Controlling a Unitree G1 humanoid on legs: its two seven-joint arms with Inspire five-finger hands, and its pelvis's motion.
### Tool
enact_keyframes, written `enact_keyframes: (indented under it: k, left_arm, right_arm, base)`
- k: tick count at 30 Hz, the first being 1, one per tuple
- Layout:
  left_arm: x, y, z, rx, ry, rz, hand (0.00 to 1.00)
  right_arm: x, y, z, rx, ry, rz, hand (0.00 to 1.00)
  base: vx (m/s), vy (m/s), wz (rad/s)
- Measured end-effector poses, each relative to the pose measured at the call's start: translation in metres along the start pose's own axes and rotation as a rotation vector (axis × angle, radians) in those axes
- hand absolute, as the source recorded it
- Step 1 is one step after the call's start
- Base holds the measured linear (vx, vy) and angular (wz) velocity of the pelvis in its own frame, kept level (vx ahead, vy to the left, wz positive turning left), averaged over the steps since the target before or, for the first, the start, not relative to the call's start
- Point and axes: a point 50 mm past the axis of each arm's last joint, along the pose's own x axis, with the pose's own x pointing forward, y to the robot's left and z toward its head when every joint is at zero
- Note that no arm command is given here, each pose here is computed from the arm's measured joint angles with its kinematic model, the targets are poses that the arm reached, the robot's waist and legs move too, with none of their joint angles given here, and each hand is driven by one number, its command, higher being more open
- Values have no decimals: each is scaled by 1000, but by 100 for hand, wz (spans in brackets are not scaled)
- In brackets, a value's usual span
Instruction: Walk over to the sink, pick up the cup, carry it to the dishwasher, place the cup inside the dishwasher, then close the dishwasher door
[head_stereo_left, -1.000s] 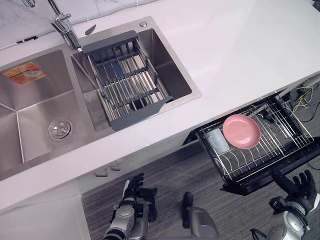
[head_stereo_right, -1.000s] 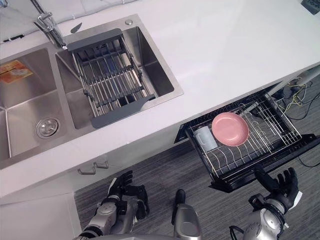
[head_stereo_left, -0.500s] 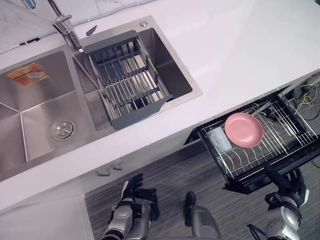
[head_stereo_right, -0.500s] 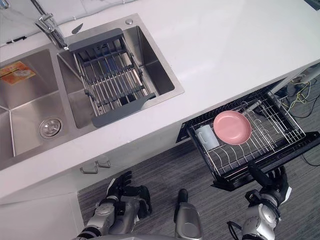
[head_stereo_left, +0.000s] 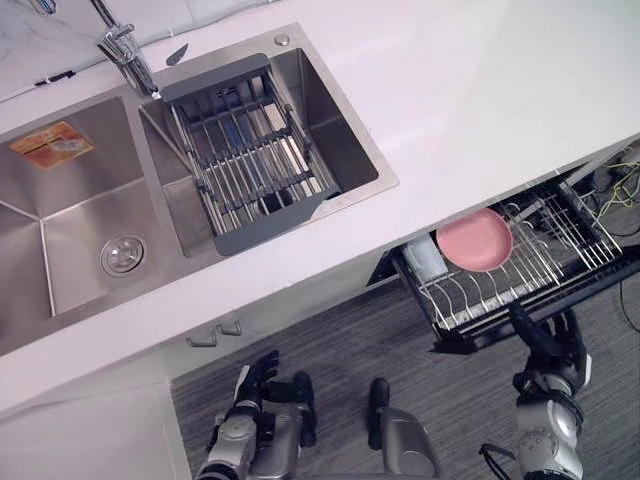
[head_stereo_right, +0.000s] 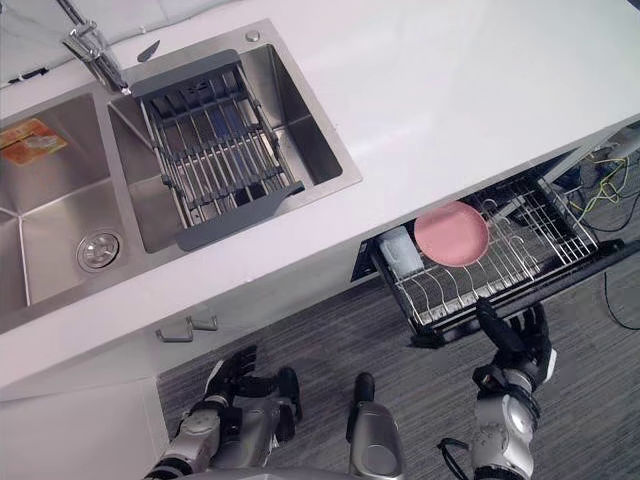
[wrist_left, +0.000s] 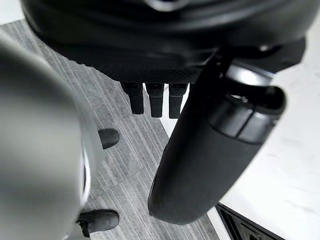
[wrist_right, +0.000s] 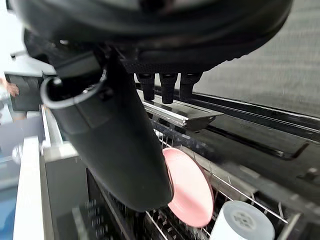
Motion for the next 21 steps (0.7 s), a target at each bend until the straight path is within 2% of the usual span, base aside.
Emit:
enact_keyframes:
  k: [7,21]
  left_arm:
    - [-4,12,-9,18,24,25,90]
    - [-3,13,-1,12,-24,29,90]
  right_arm:
    - [29,52,2,-49,24,140,90]
    - [71,132,47,4,-16,213,90]
  base:
    - [-73,-8,17]
    - [-47,0,14]
